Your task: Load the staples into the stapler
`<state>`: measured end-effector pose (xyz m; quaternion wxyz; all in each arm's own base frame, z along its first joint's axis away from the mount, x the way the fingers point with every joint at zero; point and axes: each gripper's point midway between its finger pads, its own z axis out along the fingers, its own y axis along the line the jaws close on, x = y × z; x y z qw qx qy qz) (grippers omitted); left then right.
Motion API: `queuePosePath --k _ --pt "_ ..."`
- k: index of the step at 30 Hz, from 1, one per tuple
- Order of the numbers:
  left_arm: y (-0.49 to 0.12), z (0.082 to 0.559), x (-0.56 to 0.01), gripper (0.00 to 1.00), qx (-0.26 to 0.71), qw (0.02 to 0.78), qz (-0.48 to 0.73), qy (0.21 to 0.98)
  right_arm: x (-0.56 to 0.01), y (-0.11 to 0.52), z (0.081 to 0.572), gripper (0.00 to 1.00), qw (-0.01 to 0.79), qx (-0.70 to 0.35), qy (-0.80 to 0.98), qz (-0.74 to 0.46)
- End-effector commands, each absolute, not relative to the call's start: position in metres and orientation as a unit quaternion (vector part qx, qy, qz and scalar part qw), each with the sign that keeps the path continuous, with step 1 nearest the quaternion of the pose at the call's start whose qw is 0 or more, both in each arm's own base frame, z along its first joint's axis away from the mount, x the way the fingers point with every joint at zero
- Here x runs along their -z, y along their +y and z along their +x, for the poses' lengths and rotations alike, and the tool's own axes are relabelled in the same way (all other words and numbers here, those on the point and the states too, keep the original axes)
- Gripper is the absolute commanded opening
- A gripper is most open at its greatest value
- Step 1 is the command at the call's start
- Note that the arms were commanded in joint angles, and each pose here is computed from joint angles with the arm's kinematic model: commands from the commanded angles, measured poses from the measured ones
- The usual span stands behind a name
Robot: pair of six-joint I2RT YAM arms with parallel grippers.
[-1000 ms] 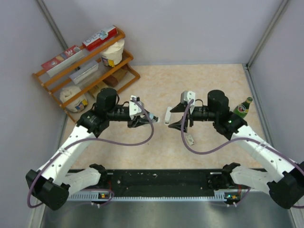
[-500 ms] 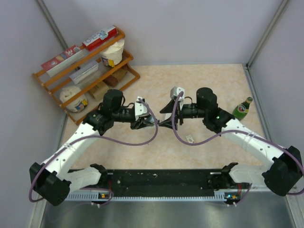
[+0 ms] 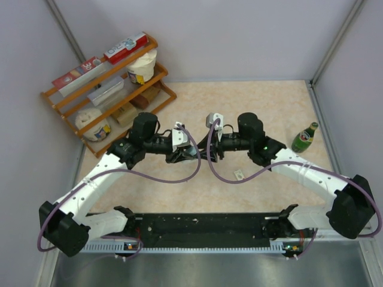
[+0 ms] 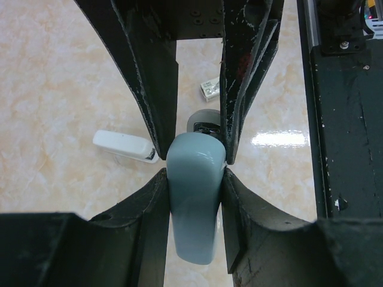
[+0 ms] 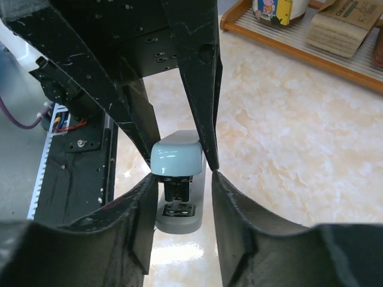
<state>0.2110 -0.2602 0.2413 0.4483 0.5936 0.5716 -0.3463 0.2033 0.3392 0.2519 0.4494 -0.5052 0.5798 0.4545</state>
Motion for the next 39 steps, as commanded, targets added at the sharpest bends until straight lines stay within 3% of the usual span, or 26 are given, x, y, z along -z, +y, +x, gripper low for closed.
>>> queuePosePath --k 1,10,39 --pt "-0.266 0.209 -0.259 0.0 0.35 0.475 0.601 0.539 -0.249 0.344 0.208 0.37 0.464 -0.444 0.572 -0.51" --pt "-0.264 0.204 -0.262 0.0 0.35 0.482 0.604 0.529 -0.243 0.343 0.206 0.0 0.46 -0.444 0.571 -0.515" --pt "-0.242 0.223 -0.338 0.0 0.386 0.567 0.51 0.52 -0.229 0.327 0.202 0.0 0.452 -0.494 0.574 -0.471"
